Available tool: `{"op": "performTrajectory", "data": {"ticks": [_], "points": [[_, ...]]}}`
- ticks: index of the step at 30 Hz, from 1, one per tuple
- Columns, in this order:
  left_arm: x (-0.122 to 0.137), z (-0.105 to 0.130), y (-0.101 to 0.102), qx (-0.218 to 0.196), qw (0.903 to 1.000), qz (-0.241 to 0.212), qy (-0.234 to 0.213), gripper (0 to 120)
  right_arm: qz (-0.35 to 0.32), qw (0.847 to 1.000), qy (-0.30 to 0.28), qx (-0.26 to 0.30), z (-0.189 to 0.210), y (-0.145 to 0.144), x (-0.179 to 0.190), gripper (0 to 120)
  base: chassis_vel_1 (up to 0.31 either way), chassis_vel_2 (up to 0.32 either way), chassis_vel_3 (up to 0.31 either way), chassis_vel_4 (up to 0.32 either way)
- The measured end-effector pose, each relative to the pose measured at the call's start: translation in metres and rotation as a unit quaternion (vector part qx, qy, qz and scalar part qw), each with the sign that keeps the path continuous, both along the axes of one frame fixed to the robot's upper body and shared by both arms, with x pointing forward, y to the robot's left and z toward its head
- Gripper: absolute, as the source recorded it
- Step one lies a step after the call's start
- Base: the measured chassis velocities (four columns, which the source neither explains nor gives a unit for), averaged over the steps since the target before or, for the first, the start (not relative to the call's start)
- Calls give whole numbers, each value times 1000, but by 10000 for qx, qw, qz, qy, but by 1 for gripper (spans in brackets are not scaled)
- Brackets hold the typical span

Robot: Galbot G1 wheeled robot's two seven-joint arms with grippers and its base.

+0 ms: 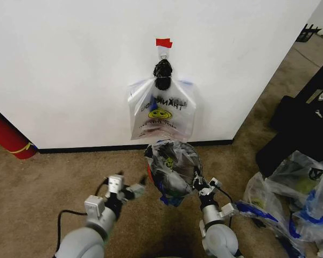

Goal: Pick up the garbage bag from the wall and place it over the trash bin.

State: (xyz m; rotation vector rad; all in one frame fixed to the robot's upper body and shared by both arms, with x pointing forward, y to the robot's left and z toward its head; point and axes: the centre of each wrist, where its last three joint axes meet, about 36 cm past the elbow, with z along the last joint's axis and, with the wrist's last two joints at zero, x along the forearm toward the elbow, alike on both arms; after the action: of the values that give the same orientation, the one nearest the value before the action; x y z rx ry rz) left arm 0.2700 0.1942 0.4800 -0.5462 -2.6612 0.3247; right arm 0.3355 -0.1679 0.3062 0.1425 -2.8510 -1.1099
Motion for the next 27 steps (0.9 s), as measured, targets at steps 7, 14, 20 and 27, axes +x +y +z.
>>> {"op": "performTrajectory", "data": {"ticks": [7,14,20,27], "points": [[2,-10,-7,-135,9994,-137,276,96,78,9999,-119,-15,10,5,-4,0,0,0,0,0],[2,-12,-9,-251,9989,-252,298,74,160,9996,-195,-83,13,9,-8,0,0,0,0,0],[-1,-7,-7,-270,9988,-337,243,51,176,9994,-233,-172,14,9,-7,0,0,0,0,0],[-6,-5,-8,-262,9985,-377,287,29,168,9994,-216,-222,11,8,-6,0,0,0,0,0]]}}
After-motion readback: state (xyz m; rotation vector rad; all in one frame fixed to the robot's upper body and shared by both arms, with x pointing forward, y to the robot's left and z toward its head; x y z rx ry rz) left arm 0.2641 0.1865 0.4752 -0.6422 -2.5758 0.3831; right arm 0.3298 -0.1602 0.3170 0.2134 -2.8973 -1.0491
